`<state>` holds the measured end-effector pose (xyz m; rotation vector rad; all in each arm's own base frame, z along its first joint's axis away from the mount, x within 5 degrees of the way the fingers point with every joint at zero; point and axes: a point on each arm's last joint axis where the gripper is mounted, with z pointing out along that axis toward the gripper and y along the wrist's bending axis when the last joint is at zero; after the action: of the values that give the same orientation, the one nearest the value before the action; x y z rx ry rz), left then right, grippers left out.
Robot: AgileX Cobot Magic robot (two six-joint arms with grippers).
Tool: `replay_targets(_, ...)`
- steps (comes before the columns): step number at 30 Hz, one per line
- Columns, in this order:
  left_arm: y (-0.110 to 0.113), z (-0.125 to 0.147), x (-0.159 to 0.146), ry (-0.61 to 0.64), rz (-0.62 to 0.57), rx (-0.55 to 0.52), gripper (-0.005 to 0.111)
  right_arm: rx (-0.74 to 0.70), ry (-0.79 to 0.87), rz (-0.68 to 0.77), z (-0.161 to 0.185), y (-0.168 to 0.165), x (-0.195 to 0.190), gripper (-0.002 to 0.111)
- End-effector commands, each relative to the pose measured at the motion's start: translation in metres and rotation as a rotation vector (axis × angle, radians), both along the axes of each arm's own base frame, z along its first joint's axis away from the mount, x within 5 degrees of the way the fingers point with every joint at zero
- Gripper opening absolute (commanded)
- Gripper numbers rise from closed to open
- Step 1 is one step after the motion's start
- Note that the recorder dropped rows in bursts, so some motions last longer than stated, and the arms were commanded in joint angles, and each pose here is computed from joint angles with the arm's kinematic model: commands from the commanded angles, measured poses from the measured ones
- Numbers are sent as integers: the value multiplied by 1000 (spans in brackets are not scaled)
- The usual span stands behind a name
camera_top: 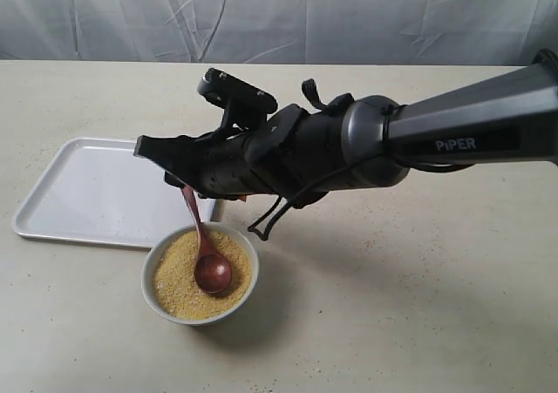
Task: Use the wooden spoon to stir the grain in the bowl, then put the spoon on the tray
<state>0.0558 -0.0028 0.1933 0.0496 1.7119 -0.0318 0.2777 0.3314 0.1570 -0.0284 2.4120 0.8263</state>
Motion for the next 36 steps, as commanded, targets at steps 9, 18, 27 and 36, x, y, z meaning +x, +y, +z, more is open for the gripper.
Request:
replay_targets(9, 0, 0, 0, -13, -1, 0, 0, -52, 100, 279, 23, -54, 25, 46)
replay_targets(18, 0, 0, 0, -13, -1, 0, 0, 122, 216, 565, 36, -108, 61, -1)
replay_targets(27, 0, 0, 0, -13, -1, 0, 0, 419, 303, 701, -10, -91, 84, 58)
replay_targets(36, 0, 0, 0, -13, -1, 0, 0, 376, 277, 726, -31, -58, 88, 58)
